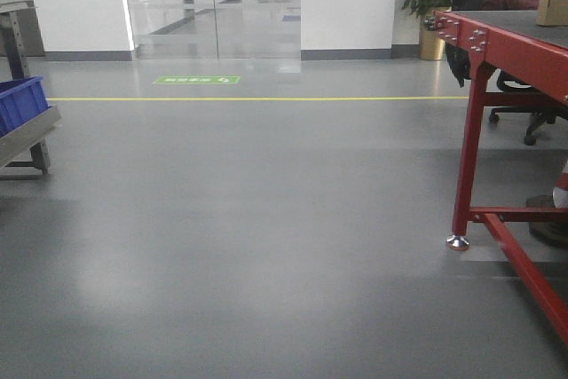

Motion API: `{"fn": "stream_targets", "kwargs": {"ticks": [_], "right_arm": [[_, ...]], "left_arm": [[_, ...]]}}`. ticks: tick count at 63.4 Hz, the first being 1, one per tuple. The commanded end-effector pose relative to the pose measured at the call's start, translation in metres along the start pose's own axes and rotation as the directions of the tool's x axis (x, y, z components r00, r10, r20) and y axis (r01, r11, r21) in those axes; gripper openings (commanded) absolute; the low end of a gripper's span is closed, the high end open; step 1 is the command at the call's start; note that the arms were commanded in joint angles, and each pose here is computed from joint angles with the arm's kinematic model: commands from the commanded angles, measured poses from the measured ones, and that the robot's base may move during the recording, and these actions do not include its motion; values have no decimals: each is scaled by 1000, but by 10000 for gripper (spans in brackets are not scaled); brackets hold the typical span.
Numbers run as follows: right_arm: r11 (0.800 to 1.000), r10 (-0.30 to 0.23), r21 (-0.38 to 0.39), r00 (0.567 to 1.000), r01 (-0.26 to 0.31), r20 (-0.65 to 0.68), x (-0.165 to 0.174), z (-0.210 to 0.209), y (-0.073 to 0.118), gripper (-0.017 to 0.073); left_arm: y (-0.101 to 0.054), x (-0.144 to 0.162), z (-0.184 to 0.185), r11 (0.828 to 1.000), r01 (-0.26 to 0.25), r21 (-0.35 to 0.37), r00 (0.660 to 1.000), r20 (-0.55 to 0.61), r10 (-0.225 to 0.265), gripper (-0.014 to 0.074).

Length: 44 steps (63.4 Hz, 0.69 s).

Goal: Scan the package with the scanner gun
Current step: 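Drive the base forward toward the red-framed table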

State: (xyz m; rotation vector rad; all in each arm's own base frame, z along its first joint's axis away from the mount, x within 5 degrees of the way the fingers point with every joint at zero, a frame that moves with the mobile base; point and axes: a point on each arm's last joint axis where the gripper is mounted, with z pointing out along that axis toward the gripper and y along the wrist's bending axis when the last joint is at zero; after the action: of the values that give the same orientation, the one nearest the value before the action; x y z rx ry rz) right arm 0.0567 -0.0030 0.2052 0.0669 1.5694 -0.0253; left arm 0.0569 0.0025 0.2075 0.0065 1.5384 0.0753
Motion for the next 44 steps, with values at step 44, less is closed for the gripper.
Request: {"fn": "stream_targets", "kwargs": {"ticks": [44], "right_arm": [[1000,-9,2,1000,9,27,-3,0,0,-154]], "left_arm": [[0,-3,0,1000,4,6,1000,20,-4,-111]]}}
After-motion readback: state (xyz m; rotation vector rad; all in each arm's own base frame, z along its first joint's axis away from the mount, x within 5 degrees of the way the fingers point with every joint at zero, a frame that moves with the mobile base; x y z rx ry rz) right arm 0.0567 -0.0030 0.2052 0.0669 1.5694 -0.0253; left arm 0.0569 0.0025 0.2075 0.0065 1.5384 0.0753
